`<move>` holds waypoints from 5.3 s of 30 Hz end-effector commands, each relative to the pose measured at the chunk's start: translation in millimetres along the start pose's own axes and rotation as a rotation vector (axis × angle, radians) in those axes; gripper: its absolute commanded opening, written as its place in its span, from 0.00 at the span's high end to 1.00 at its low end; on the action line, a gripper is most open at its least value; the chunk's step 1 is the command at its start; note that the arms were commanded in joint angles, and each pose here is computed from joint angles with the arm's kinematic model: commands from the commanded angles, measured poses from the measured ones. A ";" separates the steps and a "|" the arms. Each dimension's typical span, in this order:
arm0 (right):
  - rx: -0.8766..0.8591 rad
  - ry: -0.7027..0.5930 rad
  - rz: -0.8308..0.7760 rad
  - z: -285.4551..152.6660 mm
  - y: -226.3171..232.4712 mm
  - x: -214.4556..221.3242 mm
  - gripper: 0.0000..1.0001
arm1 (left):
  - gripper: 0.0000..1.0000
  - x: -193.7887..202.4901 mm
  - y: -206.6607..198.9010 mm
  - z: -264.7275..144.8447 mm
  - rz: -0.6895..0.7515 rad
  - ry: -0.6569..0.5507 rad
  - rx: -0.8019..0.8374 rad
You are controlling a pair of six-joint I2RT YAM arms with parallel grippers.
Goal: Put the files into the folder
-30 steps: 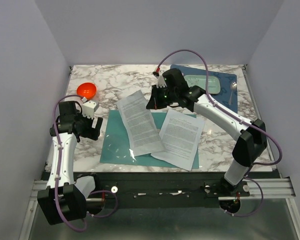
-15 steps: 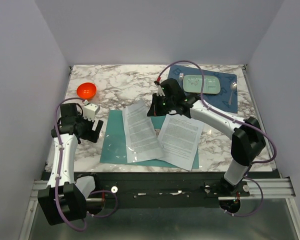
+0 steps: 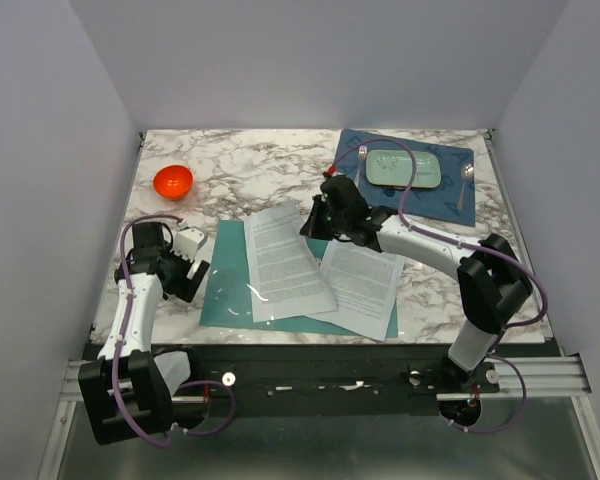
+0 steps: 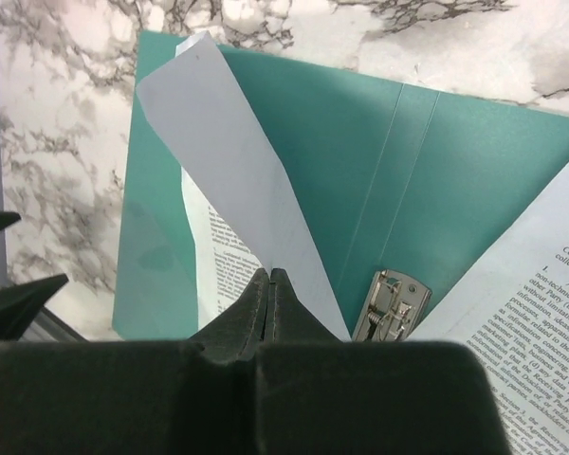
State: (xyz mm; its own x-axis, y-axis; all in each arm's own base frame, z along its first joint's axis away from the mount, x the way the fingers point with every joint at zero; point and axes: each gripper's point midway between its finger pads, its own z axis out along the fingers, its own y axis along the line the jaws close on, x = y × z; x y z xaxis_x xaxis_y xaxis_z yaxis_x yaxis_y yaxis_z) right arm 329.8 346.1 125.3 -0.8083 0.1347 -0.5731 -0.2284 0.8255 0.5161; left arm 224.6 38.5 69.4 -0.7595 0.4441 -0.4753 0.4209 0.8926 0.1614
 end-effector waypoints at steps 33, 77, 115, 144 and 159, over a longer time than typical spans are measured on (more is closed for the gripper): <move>0.014 -0.123 0.125 30.0 31.0 16.3 0.70 | 0.01 22.6 -1.8 7.0 0.156 0.045 -0.007; 0.095 0.137 0.082 49.4 15.5 85.8 0.99 | 0.01 17.8 7.5 19.3 0.110 0.030 -0.050; 0.121 0.156 0.100 62.0 33.3 107.2 1.00 | 0.01 14.3 7.2 8.4 0.135 0.014 -0.056; 0.177 0.160 0.085 31.7 30.4 104.4 0.43 | 0.01 3.4 13.1 -2.7 0.128 -0.003 -0.073; 0.189 0.220 0.117 -8.5 -6.8 149.4 0.52 | 0.01 -78.5 -45.8 -19.4 0.165 -0.145 0.096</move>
State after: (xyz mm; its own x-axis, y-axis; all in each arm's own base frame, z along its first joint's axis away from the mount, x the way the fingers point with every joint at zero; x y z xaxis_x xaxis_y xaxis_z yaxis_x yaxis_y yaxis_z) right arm 219.3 350.7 51.2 -0.9145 0.1385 -0.3801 -0.0360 0.9080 0.4174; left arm 258.4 5.2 136.6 -0.5945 0.5498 -0.5867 0.5135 0.8211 0.2492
